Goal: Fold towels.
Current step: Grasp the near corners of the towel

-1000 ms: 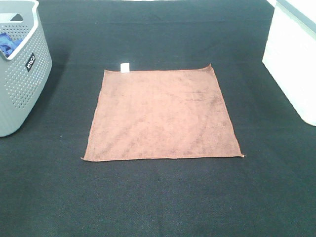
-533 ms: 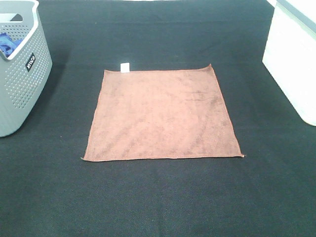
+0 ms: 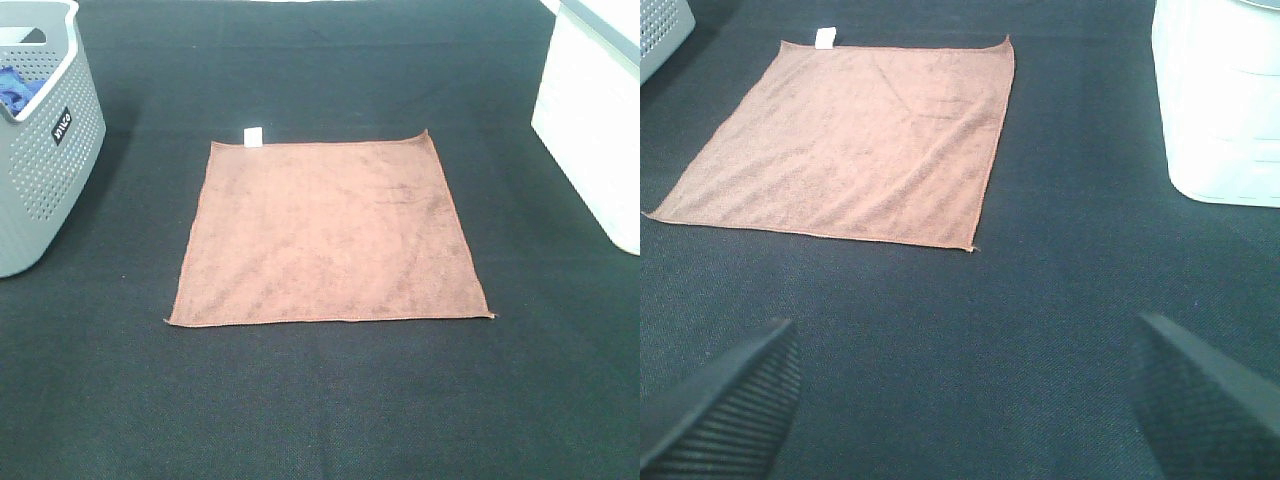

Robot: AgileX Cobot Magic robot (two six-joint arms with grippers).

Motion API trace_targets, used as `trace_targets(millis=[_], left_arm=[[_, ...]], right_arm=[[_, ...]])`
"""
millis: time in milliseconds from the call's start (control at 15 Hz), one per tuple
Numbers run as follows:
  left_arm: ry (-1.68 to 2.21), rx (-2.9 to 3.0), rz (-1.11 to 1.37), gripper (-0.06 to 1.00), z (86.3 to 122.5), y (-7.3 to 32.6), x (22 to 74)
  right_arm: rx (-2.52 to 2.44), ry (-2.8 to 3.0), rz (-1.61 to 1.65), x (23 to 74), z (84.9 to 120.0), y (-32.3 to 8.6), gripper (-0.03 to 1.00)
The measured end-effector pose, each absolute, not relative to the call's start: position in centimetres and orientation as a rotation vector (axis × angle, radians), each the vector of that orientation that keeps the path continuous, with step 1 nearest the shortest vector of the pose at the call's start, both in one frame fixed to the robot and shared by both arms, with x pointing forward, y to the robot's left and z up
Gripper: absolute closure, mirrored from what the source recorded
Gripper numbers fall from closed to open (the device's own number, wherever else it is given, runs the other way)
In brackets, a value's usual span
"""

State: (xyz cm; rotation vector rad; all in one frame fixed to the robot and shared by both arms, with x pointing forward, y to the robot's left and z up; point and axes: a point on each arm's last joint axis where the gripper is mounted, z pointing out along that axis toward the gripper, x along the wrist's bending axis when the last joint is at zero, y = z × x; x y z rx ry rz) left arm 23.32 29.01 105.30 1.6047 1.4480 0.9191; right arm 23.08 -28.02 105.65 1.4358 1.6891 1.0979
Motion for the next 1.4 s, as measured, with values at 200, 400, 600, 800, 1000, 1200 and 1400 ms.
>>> trace_targets(millis=[200,400,600,800,1000,1200,1400], left_arm=[[1.448,1.605,0.919,0.48,105.30,29.01,23.32],[1.448,1.605,0.919,0.48,105.30,29.01,23.32],[1.448,1.605,0.919,0.48,105.30,29.01,23.32],[1.448,1.605,0.919,0.48,105.30,29.01,23.32],[1.448,1.605,0.919,0.48,105.30,29.01,23.32],[1.445,1.608,0.921,0.48,105.30,29.01,23.32],[1.445,1.609,0.922,0.48,105.30,29.01,23.32]], right_arm=[[1.436,1.689,1.098,23.08,105.65,-28.02,0.13],[1.436,1.689,1.098,23.08,105.65,-28.02,0.13],[1.436,1.689,1.098,23.08,105.65,-28.02,0.13],[1.436,1.689,1.098,23.08,105.65,-28.02,0.13],[1.436,1.689,1.098,23.08,105.65,-28.02,0.13],[1.436,1.689,1.098,23.08,105.65,-28.02,0.13],[1.436,1.689,1.098,23.08,105.65,-28.02,0.13]])
